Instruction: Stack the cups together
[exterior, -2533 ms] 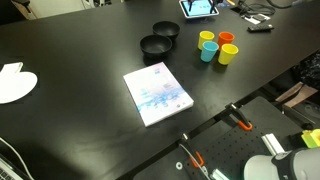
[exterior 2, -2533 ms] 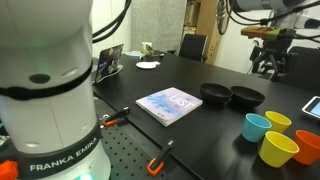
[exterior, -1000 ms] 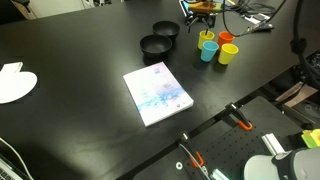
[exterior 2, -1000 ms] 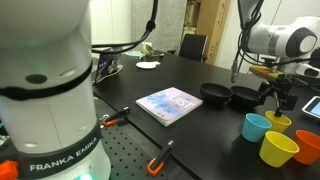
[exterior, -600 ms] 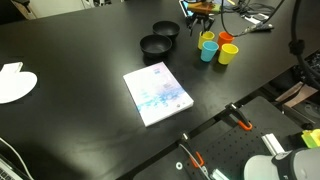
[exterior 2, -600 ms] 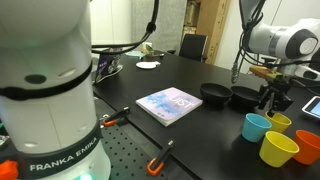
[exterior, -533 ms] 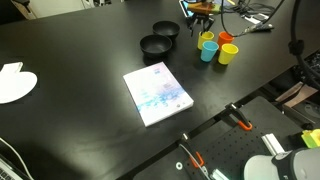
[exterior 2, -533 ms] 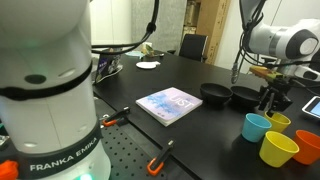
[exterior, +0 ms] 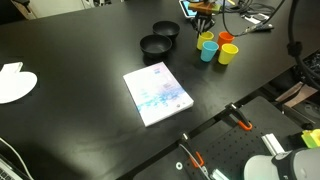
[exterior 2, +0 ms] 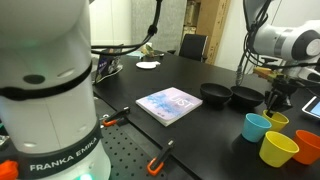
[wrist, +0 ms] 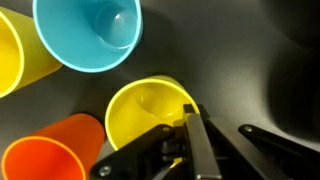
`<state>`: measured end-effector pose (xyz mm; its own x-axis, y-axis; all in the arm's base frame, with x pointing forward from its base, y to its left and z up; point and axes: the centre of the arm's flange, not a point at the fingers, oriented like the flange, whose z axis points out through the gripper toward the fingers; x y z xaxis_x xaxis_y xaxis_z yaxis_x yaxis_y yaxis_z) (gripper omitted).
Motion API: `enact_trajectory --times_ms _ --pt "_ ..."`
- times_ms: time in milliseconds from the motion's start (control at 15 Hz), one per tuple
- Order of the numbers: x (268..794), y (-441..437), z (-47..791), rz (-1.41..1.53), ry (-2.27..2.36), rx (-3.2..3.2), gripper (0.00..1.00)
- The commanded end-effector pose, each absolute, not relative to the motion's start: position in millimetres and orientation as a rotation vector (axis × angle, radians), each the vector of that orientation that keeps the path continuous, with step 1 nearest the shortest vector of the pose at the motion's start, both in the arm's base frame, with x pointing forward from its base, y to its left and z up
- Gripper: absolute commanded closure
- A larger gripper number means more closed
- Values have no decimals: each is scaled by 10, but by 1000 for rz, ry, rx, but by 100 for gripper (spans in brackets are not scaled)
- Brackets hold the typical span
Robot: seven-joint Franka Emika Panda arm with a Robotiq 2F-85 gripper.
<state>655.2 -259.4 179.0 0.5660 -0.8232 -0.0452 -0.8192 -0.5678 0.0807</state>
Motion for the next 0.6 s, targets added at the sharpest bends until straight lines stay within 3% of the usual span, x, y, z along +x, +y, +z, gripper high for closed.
enact_trajectory --times_ms 0,533 --pt "6620 -2539 1979 -156 -1494 2692 99" --pt "6539 -2184 2786 -174 -1485 2636 99"
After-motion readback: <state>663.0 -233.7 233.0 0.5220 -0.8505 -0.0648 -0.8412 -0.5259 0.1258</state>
